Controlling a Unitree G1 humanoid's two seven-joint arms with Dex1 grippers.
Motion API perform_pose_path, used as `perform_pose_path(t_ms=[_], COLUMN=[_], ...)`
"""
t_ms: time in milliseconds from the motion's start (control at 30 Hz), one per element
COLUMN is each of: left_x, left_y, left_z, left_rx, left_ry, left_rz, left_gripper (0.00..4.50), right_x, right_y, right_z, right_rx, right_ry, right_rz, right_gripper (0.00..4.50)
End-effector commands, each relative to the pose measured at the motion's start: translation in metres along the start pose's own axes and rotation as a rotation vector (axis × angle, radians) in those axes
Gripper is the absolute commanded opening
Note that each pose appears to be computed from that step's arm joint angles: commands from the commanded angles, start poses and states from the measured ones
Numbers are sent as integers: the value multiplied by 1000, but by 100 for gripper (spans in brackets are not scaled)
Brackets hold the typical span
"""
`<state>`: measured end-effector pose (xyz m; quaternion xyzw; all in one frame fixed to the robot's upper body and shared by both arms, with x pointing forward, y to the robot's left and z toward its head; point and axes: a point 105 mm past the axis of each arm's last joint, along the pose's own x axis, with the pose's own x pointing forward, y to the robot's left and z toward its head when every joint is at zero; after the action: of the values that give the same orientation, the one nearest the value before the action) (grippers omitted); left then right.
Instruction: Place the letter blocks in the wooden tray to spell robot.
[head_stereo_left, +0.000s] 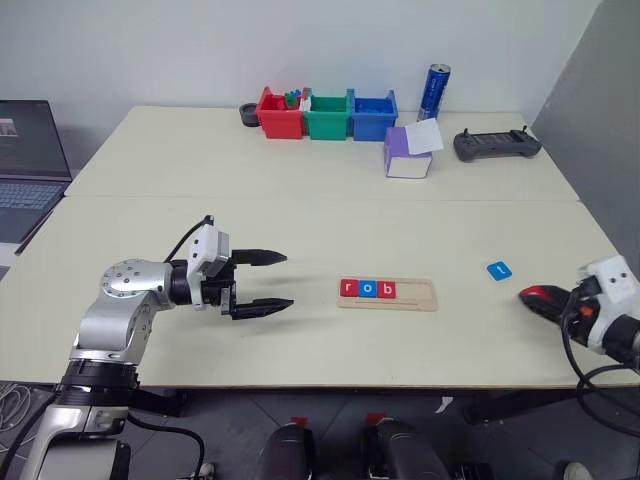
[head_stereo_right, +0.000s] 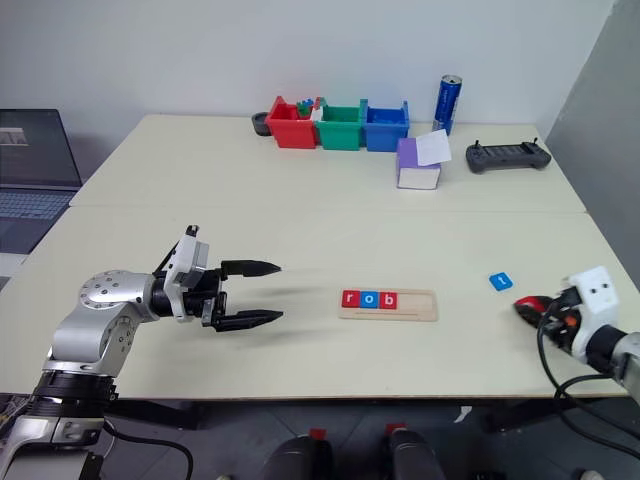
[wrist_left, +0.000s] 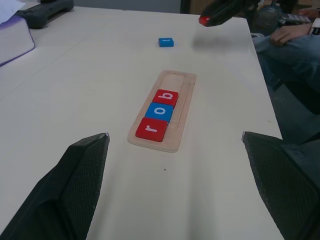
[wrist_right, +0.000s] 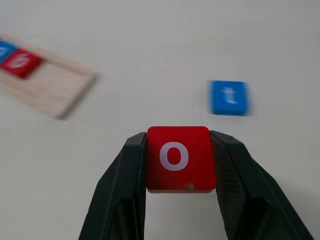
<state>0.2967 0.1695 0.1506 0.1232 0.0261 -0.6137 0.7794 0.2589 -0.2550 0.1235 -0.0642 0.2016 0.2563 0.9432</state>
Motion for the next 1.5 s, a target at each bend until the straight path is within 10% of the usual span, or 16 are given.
perform_pose_path(t_ms=[33,500,800,1033,1500], left_x=[3,3,3,4,-3], left_y=[2,1,1,2,-2], left_z=[9,5,6,7,9], left_rx=[41,28,29,35,47], left_ry=[-18,-12,-10,-7,9], left_rz=[-8,-20,-28,-27,-10], left_gripper=[450,450,450,450,450], right_x=[18,49,33,12,48], right_y=[4,17,16,8,-41], right_z=[3,-20,9,10,-7], right_rx=[5,74,28,-291,-596], right_ry=[-20,-22,-95,108,303], right_rz=[-53,-217,-91,329,547], right_gripper=[145,145,448,448,448])
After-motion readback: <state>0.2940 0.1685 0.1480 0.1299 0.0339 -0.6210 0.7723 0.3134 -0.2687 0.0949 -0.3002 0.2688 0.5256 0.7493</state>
